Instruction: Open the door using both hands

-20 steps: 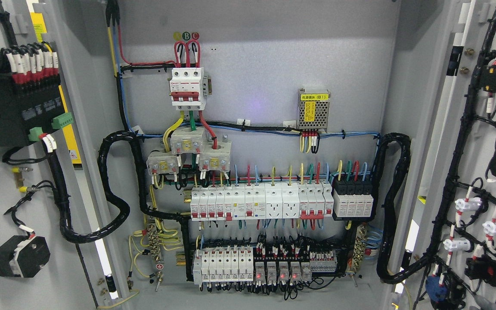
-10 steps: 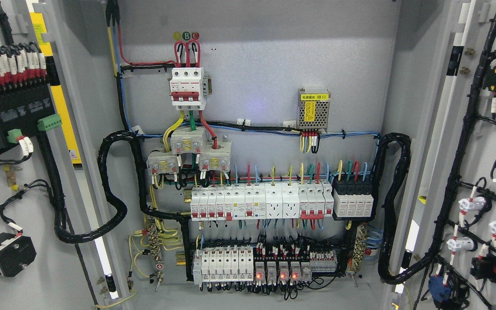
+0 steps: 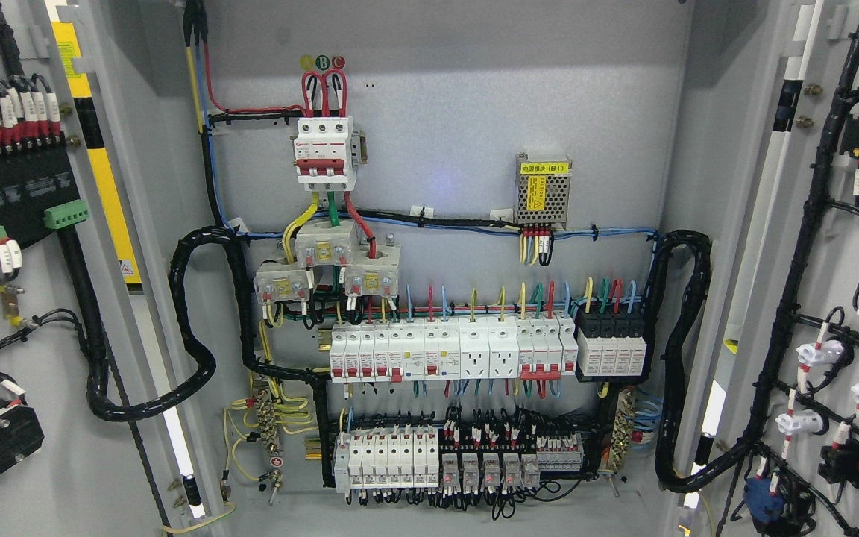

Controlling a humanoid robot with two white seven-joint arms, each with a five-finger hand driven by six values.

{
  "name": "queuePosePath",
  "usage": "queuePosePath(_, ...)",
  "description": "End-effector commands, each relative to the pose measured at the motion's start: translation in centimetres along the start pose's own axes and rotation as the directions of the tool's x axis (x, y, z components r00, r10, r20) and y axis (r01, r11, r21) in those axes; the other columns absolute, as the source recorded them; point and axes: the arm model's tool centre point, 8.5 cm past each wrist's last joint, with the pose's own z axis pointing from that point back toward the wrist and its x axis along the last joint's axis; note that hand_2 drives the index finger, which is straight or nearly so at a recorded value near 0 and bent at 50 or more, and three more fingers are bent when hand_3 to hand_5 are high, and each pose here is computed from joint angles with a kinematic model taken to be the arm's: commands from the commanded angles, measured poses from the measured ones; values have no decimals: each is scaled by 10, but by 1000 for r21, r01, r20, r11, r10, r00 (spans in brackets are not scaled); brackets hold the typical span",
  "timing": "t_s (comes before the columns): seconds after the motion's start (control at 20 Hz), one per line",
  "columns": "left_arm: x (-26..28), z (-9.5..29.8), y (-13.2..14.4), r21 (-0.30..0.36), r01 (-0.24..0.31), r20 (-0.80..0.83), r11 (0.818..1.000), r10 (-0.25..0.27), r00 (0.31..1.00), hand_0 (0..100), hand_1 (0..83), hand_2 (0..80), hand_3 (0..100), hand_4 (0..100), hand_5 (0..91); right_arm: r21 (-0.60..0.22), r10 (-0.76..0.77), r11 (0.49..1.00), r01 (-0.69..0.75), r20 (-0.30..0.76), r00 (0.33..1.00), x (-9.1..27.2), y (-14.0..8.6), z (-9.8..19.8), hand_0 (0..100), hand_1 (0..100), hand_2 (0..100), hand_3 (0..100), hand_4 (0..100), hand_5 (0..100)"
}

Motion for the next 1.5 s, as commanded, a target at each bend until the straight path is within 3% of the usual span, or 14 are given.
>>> queuePosePath(0.0,8,3,49,53,40,-49,998,-37,998,0,0,0,0,0,0,-25,18,1000,-17,12,1000,9,-11,3,202,121,0,0,0,0)
queuePosePath(0.85,11,-9,87,104,42,-62,994,-35,997,0,0,0,0,0,0,-78,-11,997,13,24,1000,18,-25,9,201,122,0,0,0,0)
queuePosePath(1.3,13,-13,82,86,41,-51,995,-36,998,0,0,0,0,0,0,-81,-9,997,11,23,1000,19,-26,9,202,122,0,0,0,0)
queuePosePath(1.45,22,-23,61,26,37,-9,999,-37,999,0,0,0,0,0,0,-81,-11,997,13,24,1000,19,-25,9,202,121,0,0,0,0)
